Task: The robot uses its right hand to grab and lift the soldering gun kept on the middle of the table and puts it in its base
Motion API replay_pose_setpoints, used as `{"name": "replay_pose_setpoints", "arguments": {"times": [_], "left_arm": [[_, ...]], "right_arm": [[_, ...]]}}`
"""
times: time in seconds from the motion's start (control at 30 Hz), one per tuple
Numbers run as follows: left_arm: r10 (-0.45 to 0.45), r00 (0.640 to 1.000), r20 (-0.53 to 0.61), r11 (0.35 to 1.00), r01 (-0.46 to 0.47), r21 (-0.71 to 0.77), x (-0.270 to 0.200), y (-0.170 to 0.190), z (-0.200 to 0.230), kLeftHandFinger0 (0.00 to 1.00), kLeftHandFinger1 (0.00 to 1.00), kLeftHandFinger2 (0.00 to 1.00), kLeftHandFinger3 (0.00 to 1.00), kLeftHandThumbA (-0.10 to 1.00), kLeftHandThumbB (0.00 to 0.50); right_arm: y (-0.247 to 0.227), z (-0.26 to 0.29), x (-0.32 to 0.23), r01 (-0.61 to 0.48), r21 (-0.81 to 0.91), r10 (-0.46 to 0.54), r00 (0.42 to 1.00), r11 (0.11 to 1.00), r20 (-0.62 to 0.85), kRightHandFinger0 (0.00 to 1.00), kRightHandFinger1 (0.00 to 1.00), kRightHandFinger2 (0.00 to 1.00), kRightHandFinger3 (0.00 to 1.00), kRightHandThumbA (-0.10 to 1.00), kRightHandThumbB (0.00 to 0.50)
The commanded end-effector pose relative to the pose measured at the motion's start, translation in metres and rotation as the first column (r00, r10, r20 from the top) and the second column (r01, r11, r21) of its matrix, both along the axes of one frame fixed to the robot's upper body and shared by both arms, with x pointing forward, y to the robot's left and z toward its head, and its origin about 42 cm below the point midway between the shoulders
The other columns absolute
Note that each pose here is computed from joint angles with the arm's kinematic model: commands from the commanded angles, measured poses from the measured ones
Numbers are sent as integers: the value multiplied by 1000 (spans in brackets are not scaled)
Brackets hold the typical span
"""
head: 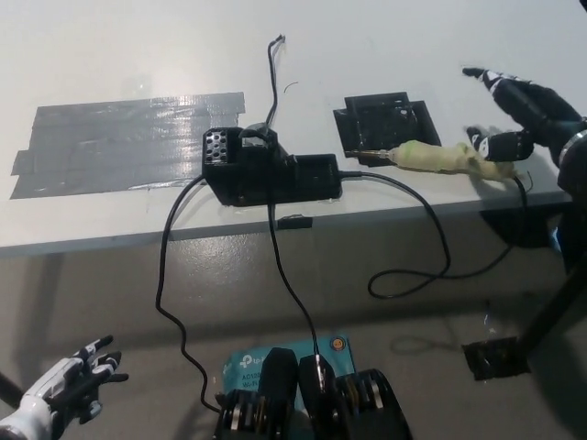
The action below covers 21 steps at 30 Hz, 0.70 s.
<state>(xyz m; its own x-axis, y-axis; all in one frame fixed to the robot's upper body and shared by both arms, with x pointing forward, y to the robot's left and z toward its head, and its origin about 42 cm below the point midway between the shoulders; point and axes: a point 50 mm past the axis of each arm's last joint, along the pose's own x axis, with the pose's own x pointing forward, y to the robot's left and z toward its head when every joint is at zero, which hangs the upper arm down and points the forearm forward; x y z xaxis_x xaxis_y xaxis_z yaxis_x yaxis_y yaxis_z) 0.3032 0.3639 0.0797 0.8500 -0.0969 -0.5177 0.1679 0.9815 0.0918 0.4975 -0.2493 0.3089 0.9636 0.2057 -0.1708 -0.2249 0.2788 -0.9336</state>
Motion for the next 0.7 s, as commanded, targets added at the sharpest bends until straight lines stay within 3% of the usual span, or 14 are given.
{"name": "replay_pose_setpoints", "arguments": {"times": [0.0, 0.23, 0.33, 0.4, 0.6, 0.67], "left_arm": [[-45, 999, 25, 998, 44, 47, 5, 7, 13, 756, 807, 954, 1000, 554, 177], [-58, 998, 32, 998, 57, 37, 2, 6, 13, 748, 795, 929, 1000, 611, 136], [-66, 998, 22, 997, 65, 37, 0, 6, 11, 800, 848, 1000, 1000, 655, 131], [-63, 998, 15, 997, 62, 37, 1, 4, 11, 791, 842, 1000, 1000, 664, 100], [-90, 996, 17, 995, 89, 49, 5, 0, 12, 786, 851, 1000, 1000, 784, 124], [-88, 996, 18, 995, 87, 42, 5, 0, 12, 794, 854, 1000, 1000, 810, 136]], "right_arm": [[1, 21, 9, 11, -71, -10, 1000, 997, 10, 1000, 1000, 1000, 1000, 420, 398], [5, 8, 21, 24, -126, -28, 999, 992, -27, 1000, 1000, 1000, 1000, 378, 370], [6, 4, 30, 58, -168, -68, 997, 984, -49, 1000, 1000, 1000, 1000, 336, 356], [6, 4, 34, 67, -196, -78, 996, 978, -52, 1000, 1000, 1000, 1000, 341, 347], [15, 5, 47, 40, -253, -49, 998, 967, -30, 1000, 1000, 1000, 1000, 476, 389], [22, 7, 47, 27, -247, -35, 999, 969, -29, 1000, 1000, 1000, 1000, 448, 374]]}}
